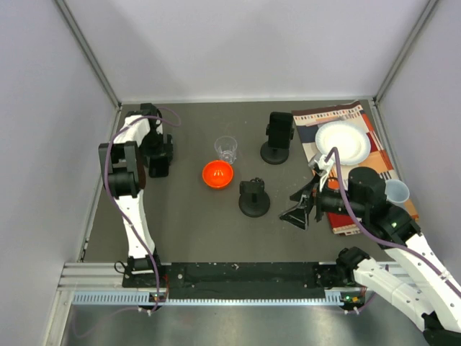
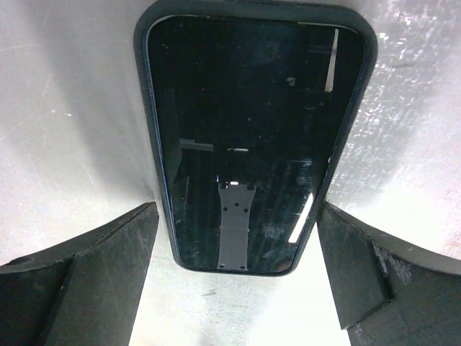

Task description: Place the phone on the phone stand

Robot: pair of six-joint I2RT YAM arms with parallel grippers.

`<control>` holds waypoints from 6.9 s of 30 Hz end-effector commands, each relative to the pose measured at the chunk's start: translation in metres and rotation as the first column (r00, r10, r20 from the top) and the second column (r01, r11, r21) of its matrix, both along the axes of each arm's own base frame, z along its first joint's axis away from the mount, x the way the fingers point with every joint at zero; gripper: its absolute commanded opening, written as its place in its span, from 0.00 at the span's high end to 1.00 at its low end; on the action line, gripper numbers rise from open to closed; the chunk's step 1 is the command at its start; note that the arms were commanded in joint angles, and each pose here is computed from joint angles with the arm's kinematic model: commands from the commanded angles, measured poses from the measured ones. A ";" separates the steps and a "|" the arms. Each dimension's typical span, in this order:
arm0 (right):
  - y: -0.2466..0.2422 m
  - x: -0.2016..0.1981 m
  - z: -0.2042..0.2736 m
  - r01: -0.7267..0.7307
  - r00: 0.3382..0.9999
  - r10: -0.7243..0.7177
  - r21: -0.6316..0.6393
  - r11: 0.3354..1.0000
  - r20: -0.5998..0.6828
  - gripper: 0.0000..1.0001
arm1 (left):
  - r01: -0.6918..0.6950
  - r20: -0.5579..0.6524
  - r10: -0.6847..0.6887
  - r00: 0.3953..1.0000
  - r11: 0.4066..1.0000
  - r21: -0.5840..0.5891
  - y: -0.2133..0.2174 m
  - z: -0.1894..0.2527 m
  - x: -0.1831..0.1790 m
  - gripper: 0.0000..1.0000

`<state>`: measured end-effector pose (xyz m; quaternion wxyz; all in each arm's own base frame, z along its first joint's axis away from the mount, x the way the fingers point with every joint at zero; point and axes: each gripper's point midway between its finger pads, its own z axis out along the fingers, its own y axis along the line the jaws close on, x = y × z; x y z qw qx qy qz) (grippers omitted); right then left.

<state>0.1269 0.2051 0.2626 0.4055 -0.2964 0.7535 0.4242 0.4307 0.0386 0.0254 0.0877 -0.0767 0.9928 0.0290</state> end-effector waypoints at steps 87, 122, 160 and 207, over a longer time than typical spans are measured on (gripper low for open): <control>-0.005 0.003 0.033 0.037 0.996 -0.040 0.047 0.998 0.076 0.07 | 0.030 -0.208 -0.030 0.978 1.000 -0.003 -0.015 -0.034 -0.068 0.14; 0.013 0.028 0.043 0.044 0.998 -0.047 0.064 0.997 0.039 0.09 | -0.144 0.201 0.148 0.968 0.989 -0.031 -0.021 0.063 -0.081 1.00; 0.128 0.137 0.156 0.242 0.969 -0.228 0.200 0.949 -0.093 0.21 | 0.677 0.935 -0.086 0.344 0.713 -0.184 -0.236 0.343 -0.179 1.00; 0.119 0.100 0.216 0.114 0.965 -0.239 0.653 0.749 0.107 1.00 | 0.814 0.957 0.091 0.277 0.507 -0.284 -0.263 0.399 -0.222 0.04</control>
